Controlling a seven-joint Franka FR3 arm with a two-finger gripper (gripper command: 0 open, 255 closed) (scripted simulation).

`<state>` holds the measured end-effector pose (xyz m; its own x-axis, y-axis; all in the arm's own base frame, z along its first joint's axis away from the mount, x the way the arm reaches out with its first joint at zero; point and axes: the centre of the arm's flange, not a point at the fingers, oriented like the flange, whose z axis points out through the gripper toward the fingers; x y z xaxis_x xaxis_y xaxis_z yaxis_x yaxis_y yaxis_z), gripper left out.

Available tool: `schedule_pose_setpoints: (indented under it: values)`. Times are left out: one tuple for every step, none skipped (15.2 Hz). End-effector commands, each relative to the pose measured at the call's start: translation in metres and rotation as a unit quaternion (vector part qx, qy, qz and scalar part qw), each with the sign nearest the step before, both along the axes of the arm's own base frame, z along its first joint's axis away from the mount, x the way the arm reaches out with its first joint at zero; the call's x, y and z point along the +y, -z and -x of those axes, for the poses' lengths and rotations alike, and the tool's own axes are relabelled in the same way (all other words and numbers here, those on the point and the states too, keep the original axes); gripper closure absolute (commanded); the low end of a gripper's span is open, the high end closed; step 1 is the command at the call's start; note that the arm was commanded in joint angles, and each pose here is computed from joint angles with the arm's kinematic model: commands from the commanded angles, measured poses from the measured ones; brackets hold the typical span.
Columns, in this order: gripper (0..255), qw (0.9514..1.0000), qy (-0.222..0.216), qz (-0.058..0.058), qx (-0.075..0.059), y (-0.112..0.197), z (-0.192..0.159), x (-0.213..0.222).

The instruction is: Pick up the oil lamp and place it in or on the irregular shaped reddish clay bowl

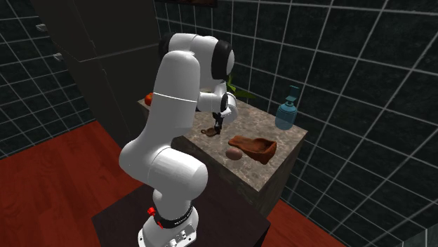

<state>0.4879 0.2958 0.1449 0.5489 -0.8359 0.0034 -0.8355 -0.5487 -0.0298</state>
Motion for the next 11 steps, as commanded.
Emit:
schedule_pose_setpoints:
  values:
    - [255,1.0,0.0,0.0,0.0,-0.01,0.0,-0.001]
    - [255,1.0,0.0,0.0,0.0,-0.016,0.0,-0.001]
    - [255,1.0,0.0,0.0,0.0,-0.021,0.0,-0.001]
    - [255,1.0,0.0,0.0,0.0,-0.026,0.0,-0.001]
    - [255,1.0,0.0,0.0,0.0,-0.031,0.0,-0.001]
    - [255,1.0,0.0,0.0,0.0,-0.037,0.0,-0.001]
    - [255,1.0,0.0,0.0,0.0,-0.042,0.0,-0.001]
    - [255,1.0,0.0,0.0,0.0,-0.047,0.0,-0.001]
    - [255,1.0,0.0,0.0,0.0,-0.052,0.0,-0.001]
    - [255,1.0,0.0,0.0,0.0,-0.058,0.0,-0.001]
    - [255,1.0,0.0,0.0,0.0,-0.063,0.0,-0.001]
